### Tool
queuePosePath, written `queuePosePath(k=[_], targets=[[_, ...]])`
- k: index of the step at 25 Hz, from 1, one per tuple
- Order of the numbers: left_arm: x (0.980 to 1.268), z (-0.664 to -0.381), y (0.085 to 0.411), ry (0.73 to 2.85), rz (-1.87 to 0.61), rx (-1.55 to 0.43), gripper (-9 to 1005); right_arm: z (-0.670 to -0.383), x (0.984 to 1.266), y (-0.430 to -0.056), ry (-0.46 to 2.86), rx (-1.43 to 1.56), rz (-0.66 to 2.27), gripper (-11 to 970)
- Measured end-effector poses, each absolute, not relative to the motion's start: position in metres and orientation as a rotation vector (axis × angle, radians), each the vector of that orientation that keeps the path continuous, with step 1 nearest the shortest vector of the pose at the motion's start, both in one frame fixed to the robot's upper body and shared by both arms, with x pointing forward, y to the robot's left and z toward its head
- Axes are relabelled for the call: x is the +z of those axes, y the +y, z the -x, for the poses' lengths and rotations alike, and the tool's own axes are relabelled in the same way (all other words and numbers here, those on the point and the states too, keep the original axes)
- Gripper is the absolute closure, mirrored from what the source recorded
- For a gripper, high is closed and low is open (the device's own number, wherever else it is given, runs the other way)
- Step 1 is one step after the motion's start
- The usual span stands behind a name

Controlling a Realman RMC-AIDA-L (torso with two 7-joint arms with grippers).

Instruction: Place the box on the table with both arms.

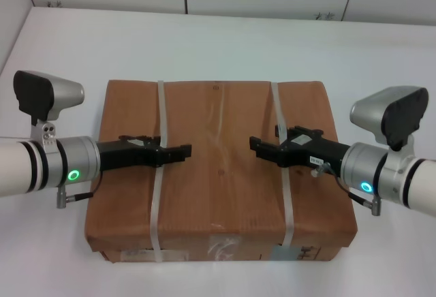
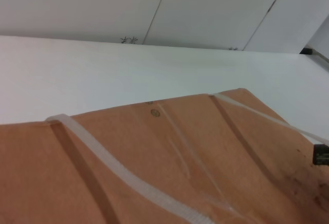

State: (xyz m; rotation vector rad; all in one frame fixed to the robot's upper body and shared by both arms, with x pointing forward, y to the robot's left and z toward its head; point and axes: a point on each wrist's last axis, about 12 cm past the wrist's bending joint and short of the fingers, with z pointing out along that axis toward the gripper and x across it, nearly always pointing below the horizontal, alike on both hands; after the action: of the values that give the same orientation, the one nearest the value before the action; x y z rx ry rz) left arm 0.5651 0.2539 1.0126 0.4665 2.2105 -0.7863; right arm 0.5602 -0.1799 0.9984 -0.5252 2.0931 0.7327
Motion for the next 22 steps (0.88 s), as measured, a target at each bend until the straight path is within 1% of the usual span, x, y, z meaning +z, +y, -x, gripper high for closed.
queuePosePath(k=[1,5,16,22], targets=[[1.013,-0.565,0.254,2.210,-0.466,-0.787,351,-0.559,0.997,-0.181,2.097,0.731,0.515,225],[1.012,-0.565,0.256,2.211,-0.451,-0.779,241,-0.557,0.994,-0.187,2.114,0.713,0.464,219],[1.012,-0.567,0.268,2.224,-0.406,-0.730,232,-0.551,0.991,-0.207,2.081,0.715,0.324,219],[1.024,-0.566,0.271,2.155,-0.437,-0.829,234,-0.541,0.993,-0.226,1.994,0.753,0.241,222]])
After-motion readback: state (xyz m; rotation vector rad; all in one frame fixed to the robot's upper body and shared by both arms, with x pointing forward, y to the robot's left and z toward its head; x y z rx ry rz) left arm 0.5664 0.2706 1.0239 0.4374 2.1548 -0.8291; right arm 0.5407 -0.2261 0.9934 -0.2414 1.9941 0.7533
